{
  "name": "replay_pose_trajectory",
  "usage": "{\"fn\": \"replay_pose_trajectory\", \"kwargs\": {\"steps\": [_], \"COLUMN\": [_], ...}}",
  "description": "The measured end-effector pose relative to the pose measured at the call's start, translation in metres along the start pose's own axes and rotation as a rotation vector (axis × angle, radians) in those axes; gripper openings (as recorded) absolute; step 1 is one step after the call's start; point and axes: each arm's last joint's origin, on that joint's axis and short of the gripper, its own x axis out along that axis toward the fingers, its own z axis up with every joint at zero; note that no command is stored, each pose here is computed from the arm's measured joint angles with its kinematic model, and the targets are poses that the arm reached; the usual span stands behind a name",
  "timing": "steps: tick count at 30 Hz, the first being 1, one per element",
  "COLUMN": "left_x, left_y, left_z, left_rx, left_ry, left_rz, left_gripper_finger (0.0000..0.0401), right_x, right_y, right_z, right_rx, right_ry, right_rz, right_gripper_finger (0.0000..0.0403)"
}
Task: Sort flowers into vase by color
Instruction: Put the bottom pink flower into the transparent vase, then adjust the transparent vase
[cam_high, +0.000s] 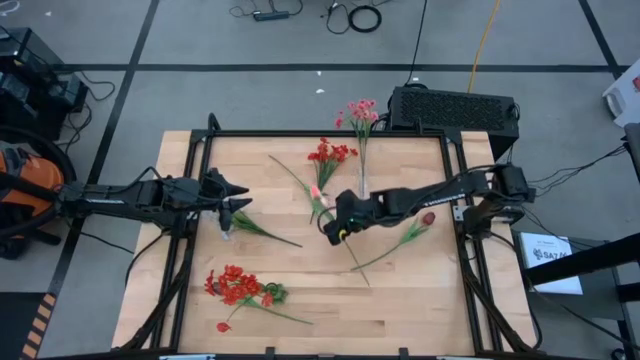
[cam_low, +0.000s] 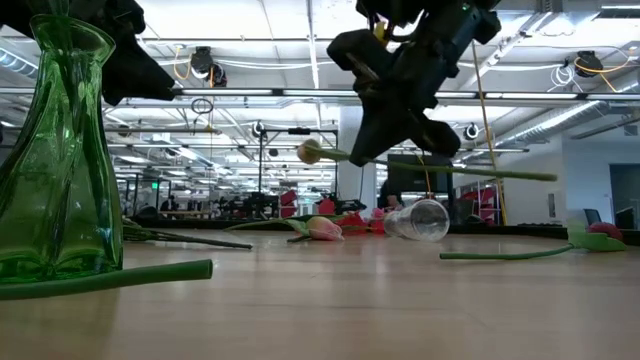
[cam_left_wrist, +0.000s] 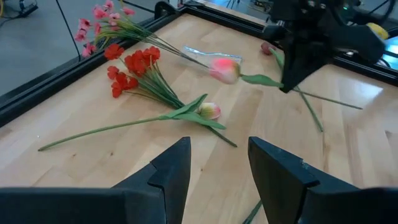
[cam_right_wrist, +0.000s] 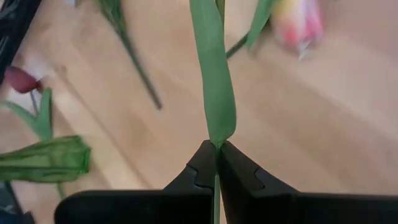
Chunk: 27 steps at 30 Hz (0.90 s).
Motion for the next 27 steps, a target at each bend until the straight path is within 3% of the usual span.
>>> {"fn": "replay_pose_trajectory", "kwargs": {"steps": [10,27], "left_x": [0.0,0.0], "left_y": [0.0,0.0], "left_z": [0.0,-0.003], "left_rx": [0.002,0.009], "left_ry": [0.001,0.03], "left_rz": [0.001,-0.007], "left_gripper_finger": [0.0168,0.0168], "right_x": [0.023,-0.008], "right_y": [0.002,0.0], "right_z": [-0.033,-0.022], "right_rx": [0.043,0.068], "right_ry": [0.101,0.183], "right_rz": [-0.081,-0.036], "right_gripper_finger": [0.0008,0.0148]}}
